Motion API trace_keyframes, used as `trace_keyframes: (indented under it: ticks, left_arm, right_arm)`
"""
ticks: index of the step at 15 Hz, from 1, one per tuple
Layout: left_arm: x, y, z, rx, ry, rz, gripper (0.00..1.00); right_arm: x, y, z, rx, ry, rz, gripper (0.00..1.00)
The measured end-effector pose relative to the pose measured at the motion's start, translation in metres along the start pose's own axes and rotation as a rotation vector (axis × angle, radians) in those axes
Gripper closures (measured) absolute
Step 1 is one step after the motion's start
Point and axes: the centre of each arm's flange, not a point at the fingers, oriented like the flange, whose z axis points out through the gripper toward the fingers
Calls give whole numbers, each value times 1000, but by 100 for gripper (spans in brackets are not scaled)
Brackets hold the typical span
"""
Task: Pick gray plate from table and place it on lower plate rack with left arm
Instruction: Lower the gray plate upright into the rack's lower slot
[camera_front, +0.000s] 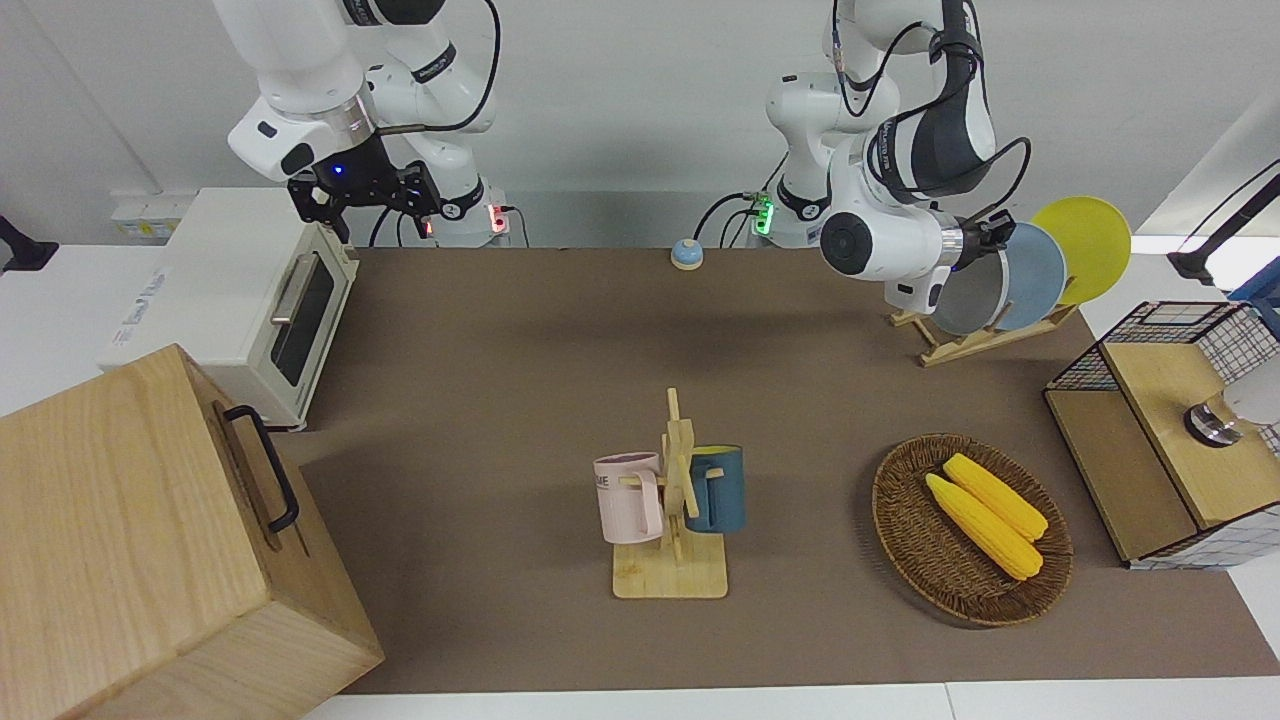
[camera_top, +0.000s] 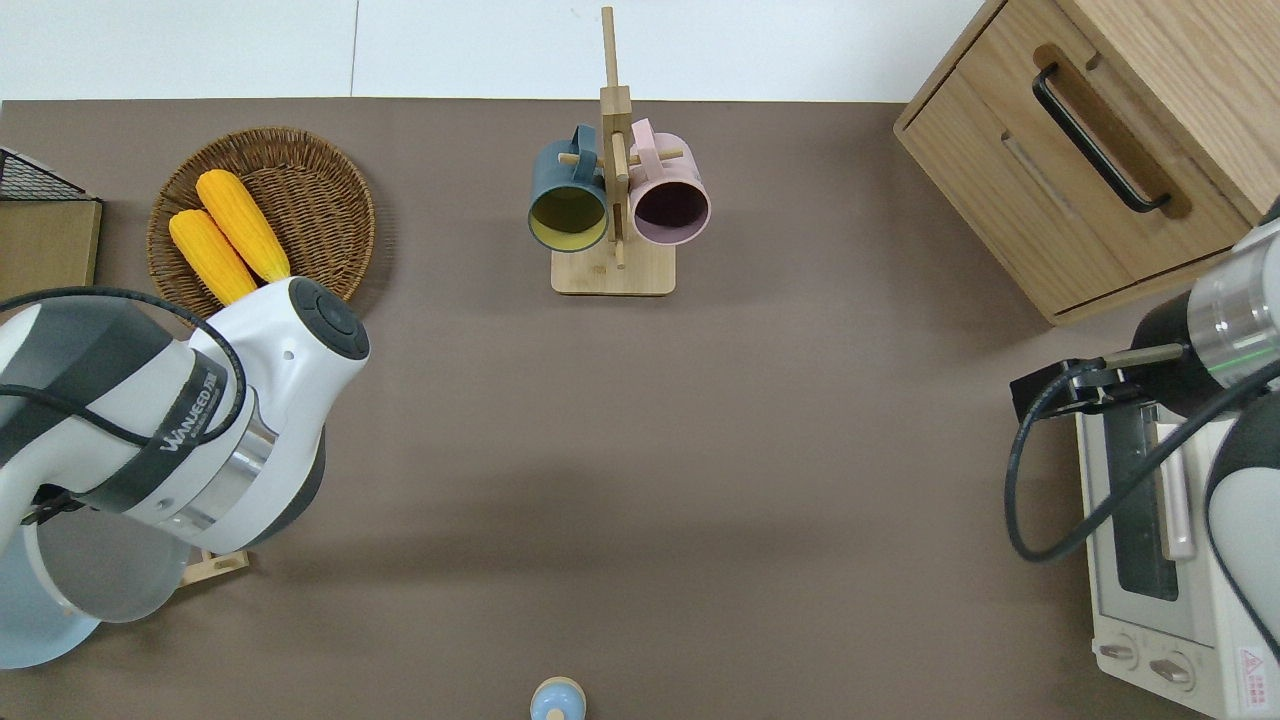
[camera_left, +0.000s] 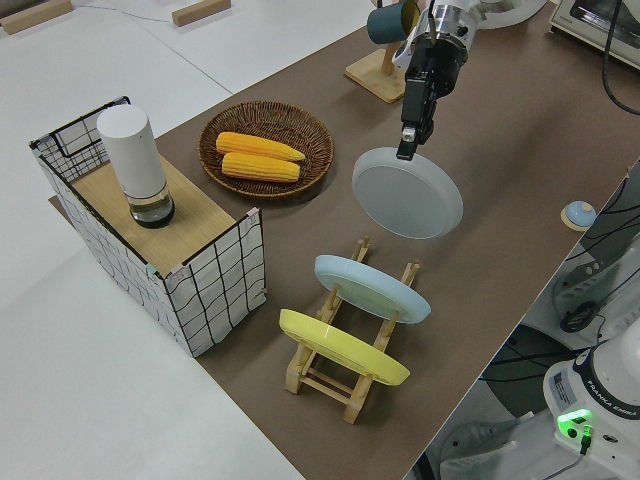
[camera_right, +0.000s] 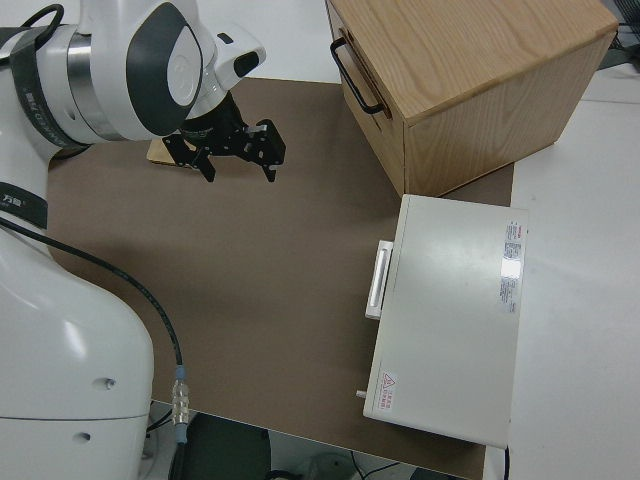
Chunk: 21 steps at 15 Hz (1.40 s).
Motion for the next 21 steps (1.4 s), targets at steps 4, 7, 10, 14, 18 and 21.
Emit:
trace_keyframes:
  ticks: [4,7,10,14,18,21]
  left_arm:
    - [-3,12,11,36,-21,-22,97]
    - [-4,17,18,48,-34,-30,97]
    - [-4,25,25,59,-47,-18,97]
    - [6,48,38,66,-63,6,97]
    - [18,72,47,52,-66,22,97]
    - [24,69,57,30,-77,25,80]
  right_arm:
    - [0,0,0,0,0,0,1]
    - [0,0,0,0,0,0,1]
    - [0,0,0,0,0,0,1]
    - [0,0,0,0,0,0,1]
    - [0,0,0,0,0,0,1]
    - [0,0,0,0,0,0,1]
